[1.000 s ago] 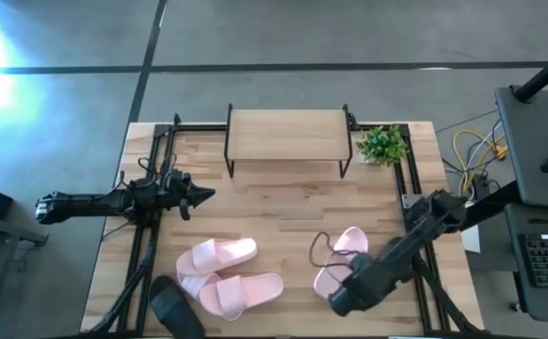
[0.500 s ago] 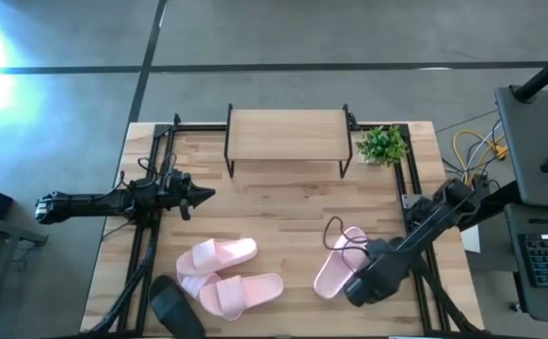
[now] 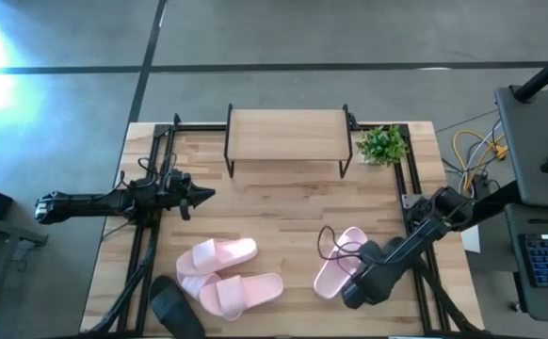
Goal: Pick and place slides into the shelf
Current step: Put the black slipper under the shelf
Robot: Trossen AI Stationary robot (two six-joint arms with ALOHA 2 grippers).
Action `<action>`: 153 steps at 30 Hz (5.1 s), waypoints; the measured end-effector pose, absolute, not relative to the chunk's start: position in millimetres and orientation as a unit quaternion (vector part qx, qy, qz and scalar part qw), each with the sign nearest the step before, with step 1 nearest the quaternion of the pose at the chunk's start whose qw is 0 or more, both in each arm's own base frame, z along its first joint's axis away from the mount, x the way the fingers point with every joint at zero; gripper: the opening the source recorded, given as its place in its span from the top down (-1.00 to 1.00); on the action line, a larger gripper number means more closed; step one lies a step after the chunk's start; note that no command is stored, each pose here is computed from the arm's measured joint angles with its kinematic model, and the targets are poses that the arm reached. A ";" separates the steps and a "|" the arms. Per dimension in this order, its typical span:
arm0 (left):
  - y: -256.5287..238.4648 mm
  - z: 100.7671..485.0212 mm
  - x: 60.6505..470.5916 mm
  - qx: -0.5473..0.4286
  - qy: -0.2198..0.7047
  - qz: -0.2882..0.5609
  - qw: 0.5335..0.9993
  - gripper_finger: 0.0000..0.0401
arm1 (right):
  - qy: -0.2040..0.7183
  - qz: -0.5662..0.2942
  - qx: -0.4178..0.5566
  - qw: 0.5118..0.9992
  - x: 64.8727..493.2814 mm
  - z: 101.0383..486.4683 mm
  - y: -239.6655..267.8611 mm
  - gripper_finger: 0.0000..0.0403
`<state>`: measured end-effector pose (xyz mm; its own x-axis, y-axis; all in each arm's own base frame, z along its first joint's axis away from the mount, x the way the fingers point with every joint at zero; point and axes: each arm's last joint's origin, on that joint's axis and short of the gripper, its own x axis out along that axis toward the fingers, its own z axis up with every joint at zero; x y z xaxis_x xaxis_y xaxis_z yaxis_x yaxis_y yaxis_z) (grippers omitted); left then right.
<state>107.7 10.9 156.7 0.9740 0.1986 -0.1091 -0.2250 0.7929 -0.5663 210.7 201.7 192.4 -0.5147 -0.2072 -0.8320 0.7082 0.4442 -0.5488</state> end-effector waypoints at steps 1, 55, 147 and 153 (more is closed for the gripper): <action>10.9 156.6 107.7 -0.302 0.022 0.112 0.947 1.00 | 0.715 -0.499 0.171 0.459 209.7 190.5 200.8 -0.02; 10.9 156.4 107.8 -0.302 0.023 0.112 0.947 1.00 | 0.651 -0.290 -0.106 0.693 337.4 213.1 33.6 0.93; 10.9 156.5 107.8 -0.302 0.023 0.112 0.947 1.00 | 0.498 -0.383 0.459 0.628 281.7 171.4 45.4 0.95; 10.9 156.5 107.8 -0.302 0.023 0.112 0.947 1.00 | 0.462 -0.446 0.432 0.633 275.3 161.5 26.4 0.95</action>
